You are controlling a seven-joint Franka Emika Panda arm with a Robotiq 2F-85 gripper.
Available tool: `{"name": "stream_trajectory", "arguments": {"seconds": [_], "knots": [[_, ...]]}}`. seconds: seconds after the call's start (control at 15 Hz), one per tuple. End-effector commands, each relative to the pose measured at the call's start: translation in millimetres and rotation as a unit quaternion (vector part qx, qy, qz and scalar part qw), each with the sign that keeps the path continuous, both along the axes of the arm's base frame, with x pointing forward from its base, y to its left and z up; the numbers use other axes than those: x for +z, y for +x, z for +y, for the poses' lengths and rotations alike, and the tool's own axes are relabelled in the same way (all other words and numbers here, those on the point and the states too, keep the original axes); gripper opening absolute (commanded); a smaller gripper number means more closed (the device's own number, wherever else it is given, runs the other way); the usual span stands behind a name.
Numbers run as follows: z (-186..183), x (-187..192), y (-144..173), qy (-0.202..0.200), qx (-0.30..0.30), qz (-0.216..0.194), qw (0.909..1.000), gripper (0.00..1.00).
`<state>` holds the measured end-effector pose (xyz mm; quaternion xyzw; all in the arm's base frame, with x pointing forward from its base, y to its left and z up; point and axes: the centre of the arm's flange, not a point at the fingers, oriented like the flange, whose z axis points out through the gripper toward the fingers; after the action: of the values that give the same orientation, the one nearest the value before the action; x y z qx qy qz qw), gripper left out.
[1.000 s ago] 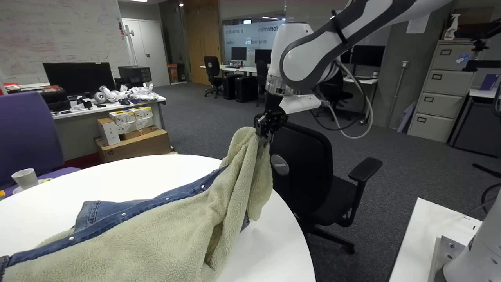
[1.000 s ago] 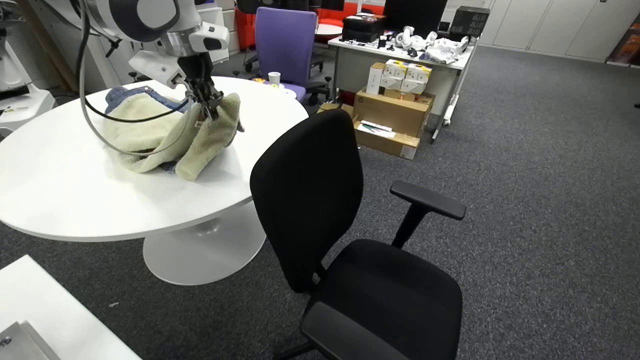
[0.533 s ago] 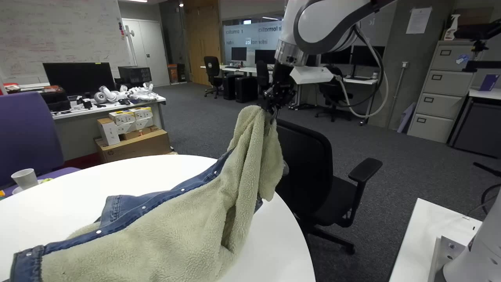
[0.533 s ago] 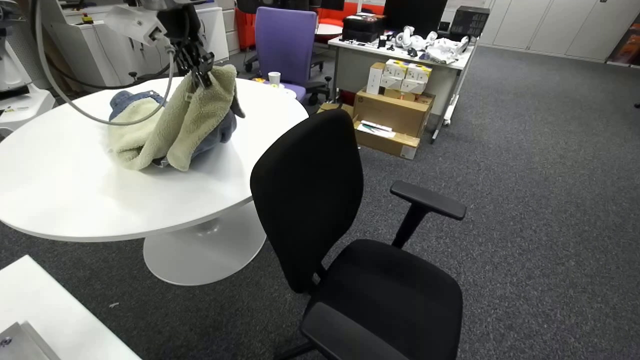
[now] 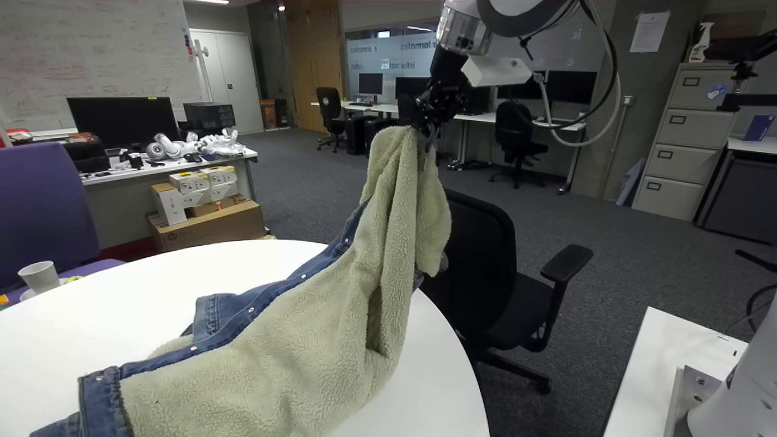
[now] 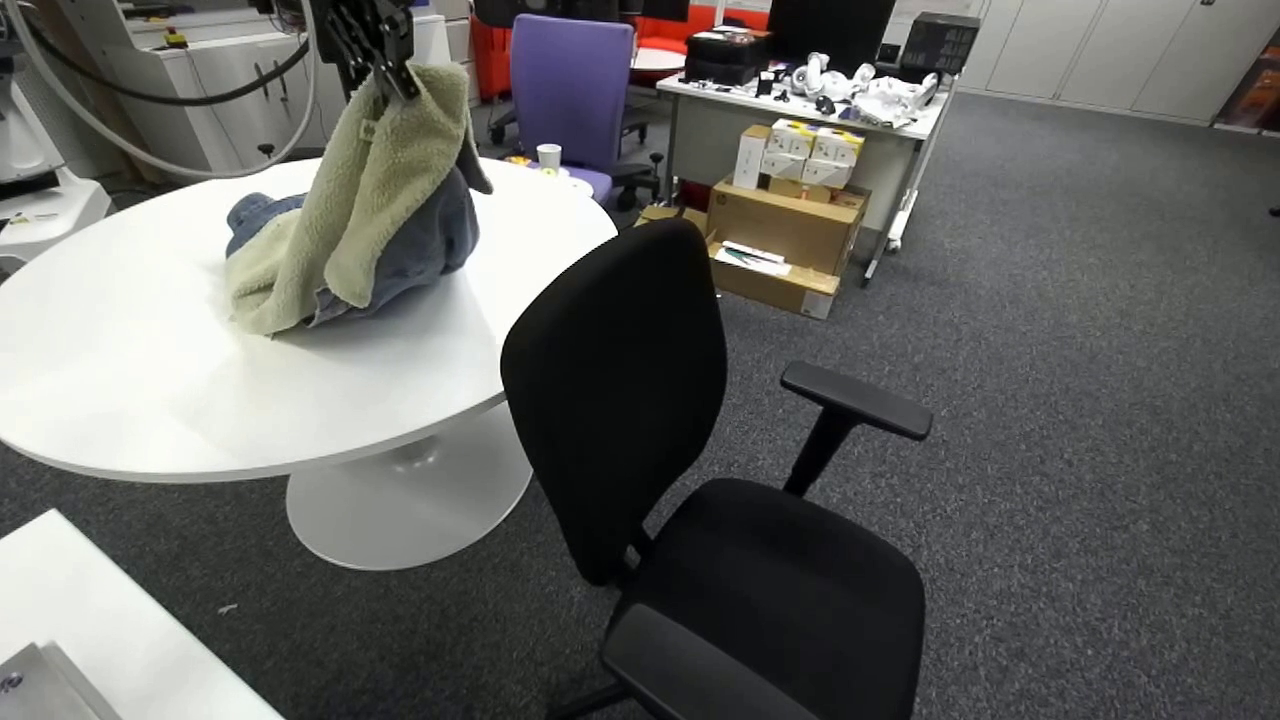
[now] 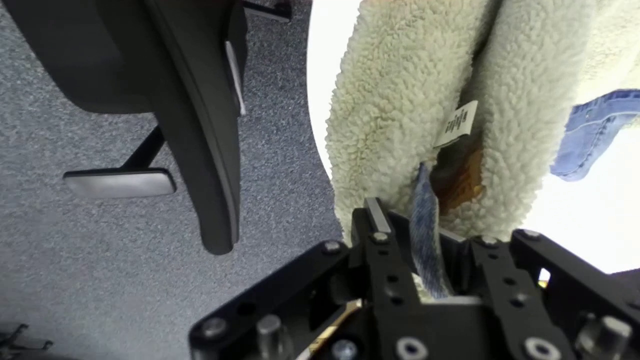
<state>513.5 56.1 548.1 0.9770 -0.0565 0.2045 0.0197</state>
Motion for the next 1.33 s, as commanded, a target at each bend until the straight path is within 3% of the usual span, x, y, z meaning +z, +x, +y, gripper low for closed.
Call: {"name": "stream_trajectory", "arguments": {"seconds": [0.0, 0.2, 0.53, 0.87, 1.27], "knots": [[-32.5, 40.4, 26.9, -0.067, -0.059, -0.037, 0.9953, 0.01], [-67.7, 44.1, 46.7, -0.118, -0.113, -0.049, 0.9853, 0.01], [-112.3, 46.8, 73.6, -0.166, -0.183, -0.044, 0.9679, 0.01], [-87.7, 66.1, 85.8, -0.210, -0.202, -0.057, 0.9549, 0.01], [-43.1, 120.9, 82.3, -0.234, -0.216, -0.089, 0.9437, 0.01]]}}
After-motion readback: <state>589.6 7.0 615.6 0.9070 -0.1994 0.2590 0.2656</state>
